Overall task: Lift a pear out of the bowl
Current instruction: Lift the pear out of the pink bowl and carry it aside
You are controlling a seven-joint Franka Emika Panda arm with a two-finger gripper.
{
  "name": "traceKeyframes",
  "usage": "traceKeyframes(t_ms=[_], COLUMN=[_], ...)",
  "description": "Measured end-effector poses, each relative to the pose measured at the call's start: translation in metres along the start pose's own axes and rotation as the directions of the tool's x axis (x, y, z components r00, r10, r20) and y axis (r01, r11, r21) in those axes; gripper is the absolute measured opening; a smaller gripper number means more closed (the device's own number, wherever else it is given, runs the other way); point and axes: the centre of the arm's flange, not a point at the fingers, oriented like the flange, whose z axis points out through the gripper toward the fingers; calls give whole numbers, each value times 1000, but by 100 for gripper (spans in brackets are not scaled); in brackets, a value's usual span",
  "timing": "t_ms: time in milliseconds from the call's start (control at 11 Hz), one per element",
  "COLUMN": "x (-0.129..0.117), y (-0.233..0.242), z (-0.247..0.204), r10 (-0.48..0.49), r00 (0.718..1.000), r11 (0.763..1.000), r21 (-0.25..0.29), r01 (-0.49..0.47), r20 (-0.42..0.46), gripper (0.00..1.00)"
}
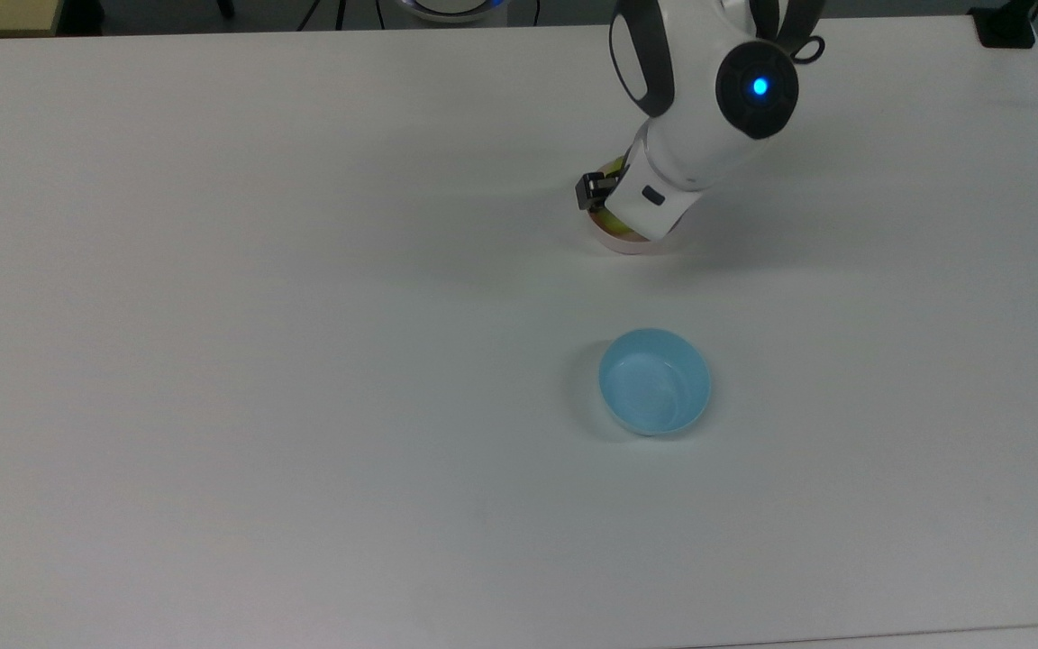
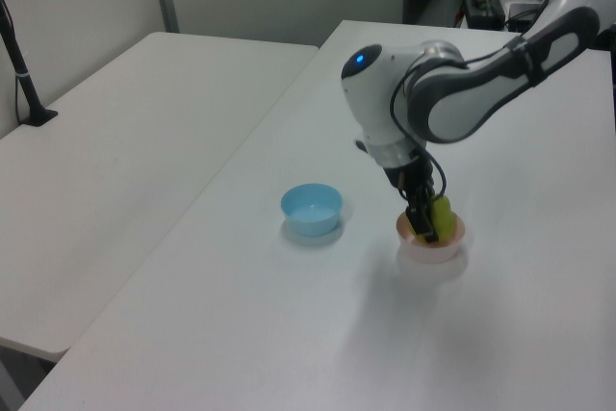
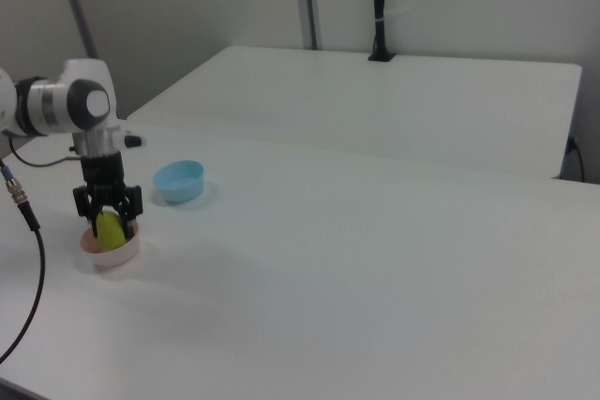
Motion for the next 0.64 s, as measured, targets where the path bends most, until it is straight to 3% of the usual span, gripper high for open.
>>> traceKeyframes(t_ms=[364, 637], x=[-51, -62], y=[62, 149], z=[-101, -121], r10=[64, 125], r00=[996, 989], r11=[998, 990], r21=[34, 76], r01=[-61, -119], r20=[-70, -77], gripper=[75, 75])
